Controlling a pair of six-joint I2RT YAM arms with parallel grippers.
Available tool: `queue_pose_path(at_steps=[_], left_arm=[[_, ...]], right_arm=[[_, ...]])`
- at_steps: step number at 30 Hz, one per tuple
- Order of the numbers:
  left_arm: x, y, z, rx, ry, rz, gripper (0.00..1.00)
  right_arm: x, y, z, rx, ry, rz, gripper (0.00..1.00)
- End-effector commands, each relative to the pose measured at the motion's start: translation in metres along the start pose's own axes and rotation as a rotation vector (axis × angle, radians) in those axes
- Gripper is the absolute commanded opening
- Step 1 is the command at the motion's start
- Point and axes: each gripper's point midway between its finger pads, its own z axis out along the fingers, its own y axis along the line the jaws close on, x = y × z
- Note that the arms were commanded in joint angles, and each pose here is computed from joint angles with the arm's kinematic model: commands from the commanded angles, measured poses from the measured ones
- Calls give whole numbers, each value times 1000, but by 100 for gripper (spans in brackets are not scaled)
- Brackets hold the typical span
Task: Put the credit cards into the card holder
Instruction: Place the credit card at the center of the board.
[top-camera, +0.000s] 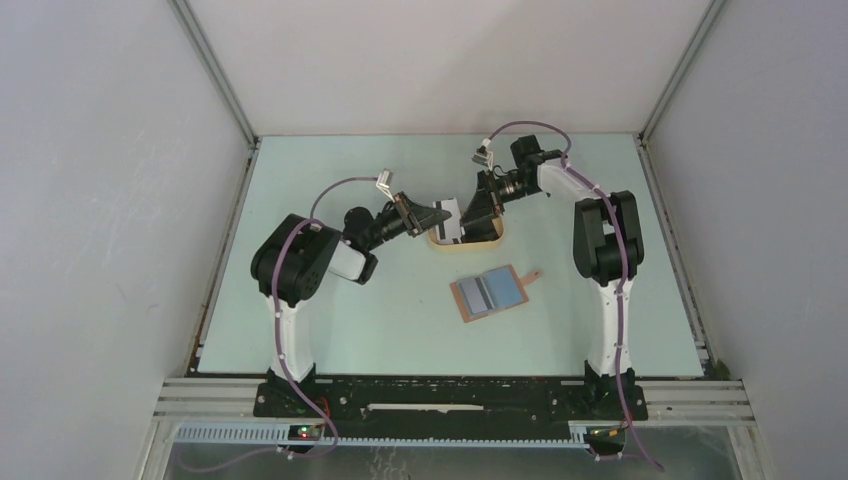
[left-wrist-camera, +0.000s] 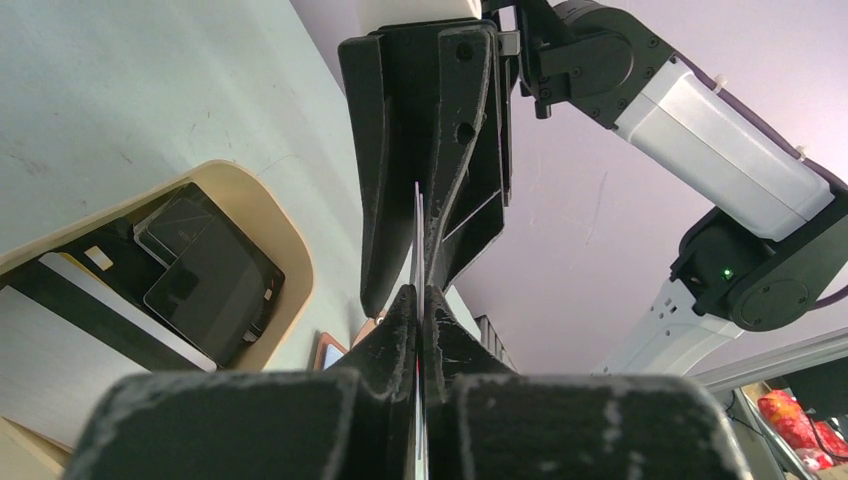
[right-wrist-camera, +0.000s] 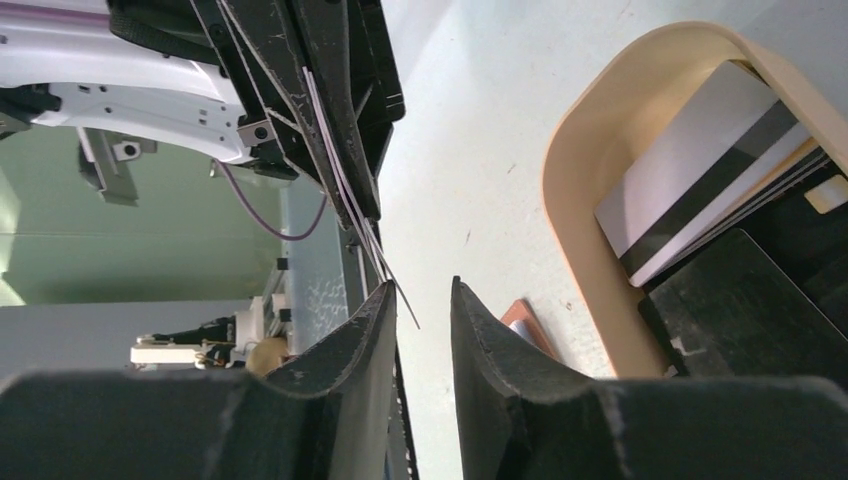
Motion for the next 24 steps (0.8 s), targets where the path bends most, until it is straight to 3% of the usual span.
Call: queue_pose_path(at_steps=[1, 11, 18, 24], left_arm=[[-10, -44, 10, 138, -2, 72, 2], [-10, -41, 12, 135, -1, 57, 4], [-14, -33, 16, 121, -19, 33, 17], [-17, -11, 26, 90, -24, -31, 21]], right_arm=[[0, 8, 12, -86, 4, 8, 32], [-1, 16, 11, -152, -3, 2, 1], [-4, 8, 4, -95, -14, -22, 0], [-11, -10, -9, -49, -50, -6, 0]])
